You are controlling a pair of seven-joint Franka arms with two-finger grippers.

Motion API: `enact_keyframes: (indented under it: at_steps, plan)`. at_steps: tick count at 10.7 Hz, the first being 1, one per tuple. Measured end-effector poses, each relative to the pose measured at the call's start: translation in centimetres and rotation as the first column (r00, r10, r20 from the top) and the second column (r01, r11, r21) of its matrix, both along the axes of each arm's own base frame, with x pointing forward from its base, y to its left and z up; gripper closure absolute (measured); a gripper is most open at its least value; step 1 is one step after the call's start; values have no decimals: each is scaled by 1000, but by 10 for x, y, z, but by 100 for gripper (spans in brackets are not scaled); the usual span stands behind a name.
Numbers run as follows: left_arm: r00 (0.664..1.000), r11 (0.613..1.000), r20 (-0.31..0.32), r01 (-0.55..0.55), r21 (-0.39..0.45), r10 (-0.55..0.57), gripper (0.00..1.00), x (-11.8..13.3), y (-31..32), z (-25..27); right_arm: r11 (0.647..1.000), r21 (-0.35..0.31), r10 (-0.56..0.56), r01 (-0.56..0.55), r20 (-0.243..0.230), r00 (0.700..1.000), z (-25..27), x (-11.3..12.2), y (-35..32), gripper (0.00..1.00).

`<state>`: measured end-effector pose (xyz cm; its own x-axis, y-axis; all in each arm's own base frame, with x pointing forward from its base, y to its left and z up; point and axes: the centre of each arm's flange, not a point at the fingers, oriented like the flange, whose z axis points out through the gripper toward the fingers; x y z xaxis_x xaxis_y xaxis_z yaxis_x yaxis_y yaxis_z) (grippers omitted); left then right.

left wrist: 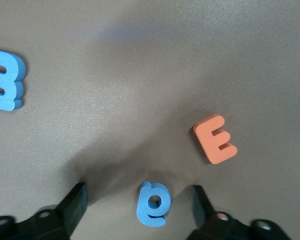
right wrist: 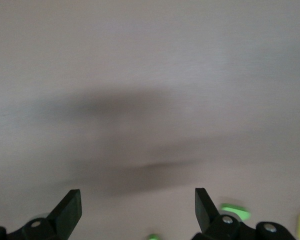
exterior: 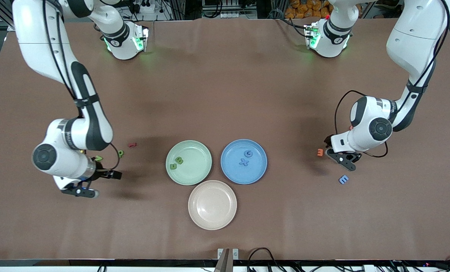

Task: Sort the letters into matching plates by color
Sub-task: 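Grasp the blue a with the left gripper while the right gripper returns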

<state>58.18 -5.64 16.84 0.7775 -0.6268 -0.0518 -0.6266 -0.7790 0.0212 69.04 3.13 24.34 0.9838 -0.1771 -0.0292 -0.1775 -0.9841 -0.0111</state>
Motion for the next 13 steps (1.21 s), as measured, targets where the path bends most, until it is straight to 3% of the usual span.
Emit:
enact_keyframes:
  at_steps: [5,8,11,13]
  plan:
    - [997,997,21,-76,5,75,72,3,4,10,986,-4,-164,164,-47,985,-1,-13,-69,0]
    - [996,996,22,-84,5,84,72,3,4,10,969,-15,-249,248,-69,966,-13,-23,-73,0]
    - [996,996,21,-90,5,90,72,2,2,10,959,-16,-282,281,-19,959,-30,-40,-79,0]
    - [994,994,28,-107,2,107,72,3,-2,13,957,-19,-289,289,-20,957,-39,-51,-81,0]
